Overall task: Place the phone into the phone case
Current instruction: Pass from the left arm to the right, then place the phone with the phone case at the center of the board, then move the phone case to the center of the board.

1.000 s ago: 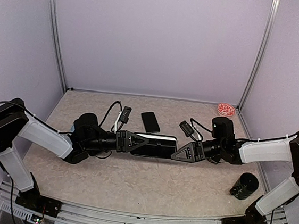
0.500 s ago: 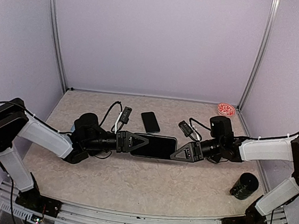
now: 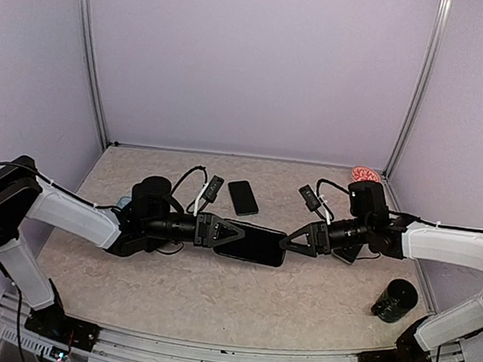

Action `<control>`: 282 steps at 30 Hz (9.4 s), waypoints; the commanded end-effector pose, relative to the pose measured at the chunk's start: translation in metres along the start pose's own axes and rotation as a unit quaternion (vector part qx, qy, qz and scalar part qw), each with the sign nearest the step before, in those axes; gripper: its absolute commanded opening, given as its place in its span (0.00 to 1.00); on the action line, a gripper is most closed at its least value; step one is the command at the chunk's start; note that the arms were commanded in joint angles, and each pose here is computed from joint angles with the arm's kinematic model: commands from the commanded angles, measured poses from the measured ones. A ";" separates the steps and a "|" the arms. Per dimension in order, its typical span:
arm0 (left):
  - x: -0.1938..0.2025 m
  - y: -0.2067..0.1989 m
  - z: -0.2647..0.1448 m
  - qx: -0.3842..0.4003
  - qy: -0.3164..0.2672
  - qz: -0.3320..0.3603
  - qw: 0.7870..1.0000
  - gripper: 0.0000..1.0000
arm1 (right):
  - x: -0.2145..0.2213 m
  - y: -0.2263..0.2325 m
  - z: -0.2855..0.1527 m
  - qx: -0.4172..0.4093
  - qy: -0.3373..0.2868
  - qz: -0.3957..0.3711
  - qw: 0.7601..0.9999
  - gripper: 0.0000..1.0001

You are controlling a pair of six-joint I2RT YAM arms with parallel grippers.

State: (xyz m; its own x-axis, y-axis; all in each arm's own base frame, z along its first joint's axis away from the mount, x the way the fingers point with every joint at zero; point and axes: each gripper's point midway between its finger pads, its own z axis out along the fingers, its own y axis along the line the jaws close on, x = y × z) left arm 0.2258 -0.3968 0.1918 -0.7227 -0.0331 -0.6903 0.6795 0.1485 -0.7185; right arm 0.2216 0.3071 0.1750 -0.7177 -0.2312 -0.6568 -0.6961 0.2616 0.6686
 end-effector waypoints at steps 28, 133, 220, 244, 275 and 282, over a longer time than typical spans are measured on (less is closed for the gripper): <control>0.007 -0.020 0.033 0.040 0.113 -0.078 0.990 0.04 | 0.001 0.049 0.017 0.117 -0.030 -0.287 0.950 1.00; -0.040 0.056 -0.098 -0.224 -0.136 0.021 0.965 0.99 | -0.086 -0.078 -0.014 0.453 -0.063 -0.148 0.877 0.68; -0.028 0.090 -0.173 -0.420 -0.209 0.020 0.883 0.99 | -0.131 -0.361 -0.034 0.557 -0.114 0.096 0.817 0.96; -0.027 0.094 -0.166 -0.421 -0.199 0.026 0.885 0.99 | -0.106 -0.315 -0.090 0.591 -0.107 0.057 0.798 0.84; -0.033 0.094 -0.156 -0.417 -0.192 0.029 0.888 0.99 | -0.011 -0.345 -0.093 0.604 0.006 0.117 0.788 0.67; -0.033 0.095 -0.155 -0.418 -0.192 0.028 0.888 0.99 | -0.010 -0.346 -0.089 0.598 0.024 0.111 0.794 0.69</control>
State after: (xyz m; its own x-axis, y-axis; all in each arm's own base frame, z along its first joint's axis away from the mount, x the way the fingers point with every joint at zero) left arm 0.2916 -0.2217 0.1471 -0.5066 -0.3092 -0.8048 0.2400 0.8460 -0.4761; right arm 0.5038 0.1518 0.0347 -0.7144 -0.0098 -0.6997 -0.0291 0.9995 0.0158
